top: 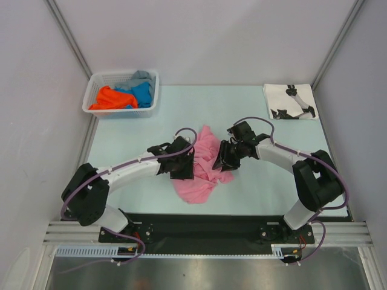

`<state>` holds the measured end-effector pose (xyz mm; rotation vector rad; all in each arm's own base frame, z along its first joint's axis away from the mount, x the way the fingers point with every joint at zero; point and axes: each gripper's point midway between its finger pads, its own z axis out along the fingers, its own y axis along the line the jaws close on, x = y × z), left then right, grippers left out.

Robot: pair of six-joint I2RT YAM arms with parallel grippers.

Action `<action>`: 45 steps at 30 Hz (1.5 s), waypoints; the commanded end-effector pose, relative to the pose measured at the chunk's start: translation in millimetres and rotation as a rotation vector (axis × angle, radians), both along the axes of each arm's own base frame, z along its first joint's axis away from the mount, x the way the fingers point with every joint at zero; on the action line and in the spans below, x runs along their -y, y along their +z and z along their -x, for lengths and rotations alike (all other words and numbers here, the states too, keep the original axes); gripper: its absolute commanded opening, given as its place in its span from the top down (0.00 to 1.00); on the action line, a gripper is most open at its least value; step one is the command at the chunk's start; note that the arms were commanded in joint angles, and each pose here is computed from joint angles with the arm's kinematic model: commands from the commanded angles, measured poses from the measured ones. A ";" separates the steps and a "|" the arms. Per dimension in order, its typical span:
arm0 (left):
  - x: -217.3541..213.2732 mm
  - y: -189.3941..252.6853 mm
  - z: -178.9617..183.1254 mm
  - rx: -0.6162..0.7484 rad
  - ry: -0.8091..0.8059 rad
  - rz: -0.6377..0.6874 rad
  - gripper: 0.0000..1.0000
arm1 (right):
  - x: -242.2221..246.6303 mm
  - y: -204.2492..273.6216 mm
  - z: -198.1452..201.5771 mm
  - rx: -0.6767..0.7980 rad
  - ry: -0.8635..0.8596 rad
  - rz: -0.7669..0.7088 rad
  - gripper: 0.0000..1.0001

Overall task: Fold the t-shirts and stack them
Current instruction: Flatten the tshirt out

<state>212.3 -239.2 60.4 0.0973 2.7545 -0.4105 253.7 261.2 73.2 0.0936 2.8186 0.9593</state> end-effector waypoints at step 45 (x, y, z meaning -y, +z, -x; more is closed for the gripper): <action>-22.9 5.0 -12.6 -0.135 0.267 -0.115 0.68 | -12.6 4.8 -8.7 0.021 0.028 -0.043 0.65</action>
